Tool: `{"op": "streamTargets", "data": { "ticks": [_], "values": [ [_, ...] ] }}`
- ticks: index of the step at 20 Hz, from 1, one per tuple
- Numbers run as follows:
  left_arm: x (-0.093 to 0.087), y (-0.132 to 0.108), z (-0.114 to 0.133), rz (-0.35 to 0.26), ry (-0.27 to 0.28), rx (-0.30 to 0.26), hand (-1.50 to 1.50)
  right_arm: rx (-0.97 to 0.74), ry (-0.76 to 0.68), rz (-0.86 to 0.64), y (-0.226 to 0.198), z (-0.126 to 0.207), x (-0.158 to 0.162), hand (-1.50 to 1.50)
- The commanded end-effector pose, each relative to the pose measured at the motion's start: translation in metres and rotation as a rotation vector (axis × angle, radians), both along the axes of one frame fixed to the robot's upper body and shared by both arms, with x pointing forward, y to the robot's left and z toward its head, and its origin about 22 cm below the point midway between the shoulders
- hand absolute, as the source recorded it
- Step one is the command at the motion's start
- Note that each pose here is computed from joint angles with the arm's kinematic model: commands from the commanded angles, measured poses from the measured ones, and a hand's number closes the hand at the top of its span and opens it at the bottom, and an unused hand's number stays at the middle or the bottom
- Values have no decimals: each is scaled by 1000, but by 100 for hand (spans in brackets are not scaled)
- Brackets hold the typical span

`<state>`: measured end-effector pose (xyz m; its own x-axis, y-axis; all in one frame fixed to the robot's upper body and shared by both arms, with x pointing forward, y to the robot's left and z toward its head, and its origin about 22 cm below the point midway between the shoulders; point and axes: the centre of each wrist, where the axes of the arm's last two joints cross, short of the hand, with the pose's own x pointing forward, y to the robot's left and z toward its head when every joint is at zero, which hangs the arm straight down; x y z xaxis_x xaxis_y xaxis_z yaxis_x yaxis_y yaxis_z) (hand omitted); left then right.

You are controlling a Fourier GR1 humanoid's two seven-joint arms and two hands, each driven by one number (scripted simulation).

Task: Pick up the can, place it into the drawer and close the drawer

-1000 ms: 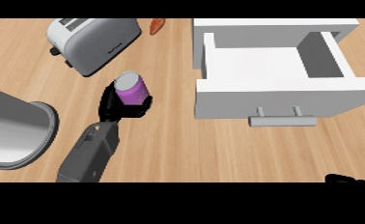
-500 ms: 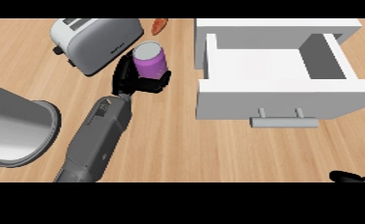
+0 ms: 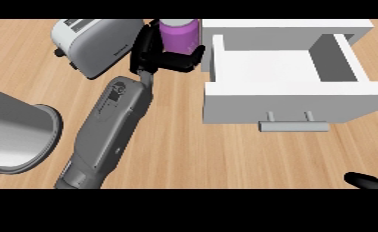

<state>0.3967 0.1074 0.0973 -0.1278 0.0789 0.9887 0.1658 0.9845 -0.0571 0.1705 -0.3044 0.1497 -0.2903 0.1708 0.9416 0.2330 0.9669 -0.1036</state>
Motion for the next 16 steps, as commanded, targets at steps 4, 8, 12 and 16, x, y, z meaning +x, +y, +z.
{"op": "streamTargets", "data": {
  "ticks": [4,8,12,16],
  "values": [
    [4,-37,74,-19,-28,19,150,-6,-11,8,9,7,2,-150],
    [18,-62,101,-20,-36,75,150,-10,0,10,1,2,-9,-150],
    [24,-78,116,-22,-28,99,150,-7,-12,3,19,6,9,-150],
    [21,-100,149,-22,-10,110,150,-7,-1,-6,0,-1,2,-150]
  ]
}}
